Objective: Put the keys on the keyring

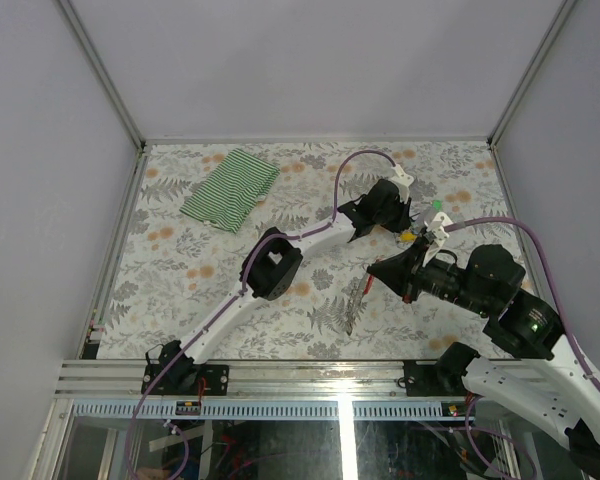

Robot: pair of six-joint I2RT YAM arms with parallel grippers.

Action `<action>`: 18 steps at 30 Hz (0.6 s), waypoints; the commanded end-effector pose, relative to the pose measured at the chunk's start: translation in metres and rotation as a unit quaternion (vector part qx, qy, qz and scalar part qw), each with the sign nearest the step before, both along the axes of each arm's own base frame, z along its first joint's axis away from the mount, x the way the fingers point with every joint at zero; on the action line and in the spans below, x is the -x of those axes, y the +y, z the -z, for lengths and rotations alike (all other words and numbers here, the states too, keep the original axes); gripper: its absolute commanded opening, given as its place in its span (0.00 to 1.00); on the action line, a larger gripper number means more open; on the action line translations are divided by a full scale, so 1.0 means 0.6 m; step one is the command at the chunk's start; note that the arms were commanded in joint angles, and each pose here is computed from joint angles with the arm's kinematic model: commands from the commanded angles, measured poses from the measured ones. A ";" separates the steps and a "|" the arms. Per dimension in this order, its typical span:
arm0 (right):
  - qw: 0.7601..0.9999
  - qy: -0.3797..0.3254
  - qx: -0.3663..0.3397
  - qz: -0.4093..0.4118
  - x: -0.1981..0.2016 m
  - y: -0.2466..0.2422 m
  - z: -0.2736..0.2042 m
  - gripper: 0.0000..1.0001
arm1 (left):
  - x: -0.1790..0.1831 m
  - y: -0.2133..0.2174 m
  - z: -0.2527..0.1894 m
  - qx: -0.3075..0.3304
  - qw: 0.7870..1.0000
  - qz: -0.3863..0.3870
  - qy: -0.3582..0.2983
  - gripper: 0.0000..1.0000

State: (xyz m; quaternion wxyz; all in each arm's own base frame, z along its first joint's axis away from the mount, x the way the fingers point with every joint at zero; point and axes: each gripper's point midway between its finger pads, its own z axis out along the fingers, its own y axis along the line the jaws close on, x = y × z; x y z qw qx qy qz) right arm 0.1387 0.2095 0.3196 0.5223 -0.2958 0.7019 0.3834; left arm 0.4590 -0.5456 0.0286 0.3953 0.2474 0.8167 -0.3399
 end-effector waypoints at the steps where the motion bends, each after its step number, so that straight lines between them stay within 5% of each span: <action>1: 0.999 -0.029 -0.028 0.008 -0.001 -0.004 -0.041 0.00 | -0.025 -0.008 -0.031 0.029 0.999 -0.012 -0.027 0.09; 4: 0.999 -0.028 -0.028 0.007 -0.001 -0.004 -0.041 0.00 | -0.025 -0.007 -0.035 0.030 0.999 -0.012 -0.028 0.00; 18: 0.999 -0.034 -0.027 0.016 -0.002 -0.011 -0.041 0.00 | -0.028 0.029 -0.201 0.054 0.994 0.012 -0.099 0.00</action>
